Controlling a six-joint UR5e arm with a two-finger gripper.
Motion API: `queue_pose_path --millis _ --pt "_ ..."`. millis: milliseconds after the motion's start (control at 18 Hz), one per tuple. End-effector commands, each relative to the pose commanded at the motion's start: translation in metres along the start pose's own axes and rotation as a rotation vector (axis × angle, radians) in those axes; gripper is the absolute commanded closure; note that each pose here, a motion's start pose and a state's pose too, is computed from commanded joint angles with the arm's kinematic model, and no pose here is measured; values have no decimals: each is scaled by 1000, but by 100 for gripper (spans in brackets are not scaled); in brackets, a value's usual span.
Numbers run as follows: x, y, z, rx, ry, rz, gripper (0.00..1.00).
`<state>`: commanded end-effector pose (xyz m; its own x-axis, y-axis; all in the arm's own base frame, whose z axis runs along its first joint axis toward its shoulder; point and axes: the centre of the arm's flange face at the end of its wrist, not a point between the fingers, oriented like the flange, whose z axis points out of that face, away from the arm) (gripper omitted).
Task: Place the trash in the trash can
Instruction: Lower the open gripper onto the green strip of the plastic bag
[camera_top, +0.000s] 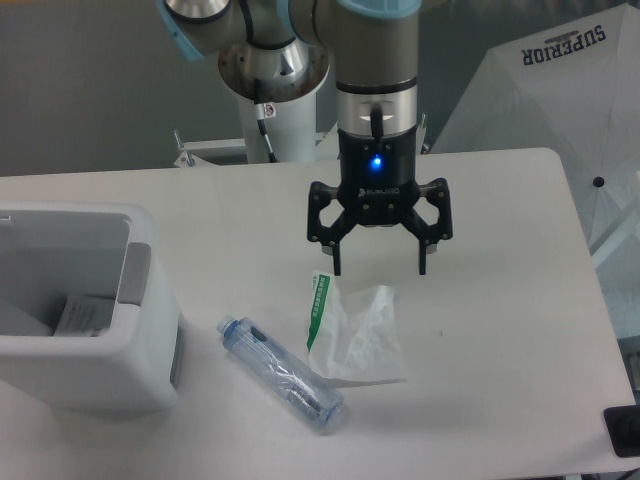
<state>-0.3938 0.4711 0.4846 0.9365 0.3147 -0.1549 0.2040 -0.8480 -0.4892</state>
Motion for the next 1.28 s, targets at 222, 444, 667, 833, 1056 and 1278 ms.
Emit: queue_pose_path --millis 222,444,667,833,1056,1278 --pt "2 10 15 -44 -17 74 0" --pt "4 25 52 -87 14 69 0" --pt "11 49 85 -149 -53 59 0" --pt "30 61 104 -228 -66 120 0" --pt "70 85 122 -282 4 277 0" --pt "114 94 139 -315 47 306 0"
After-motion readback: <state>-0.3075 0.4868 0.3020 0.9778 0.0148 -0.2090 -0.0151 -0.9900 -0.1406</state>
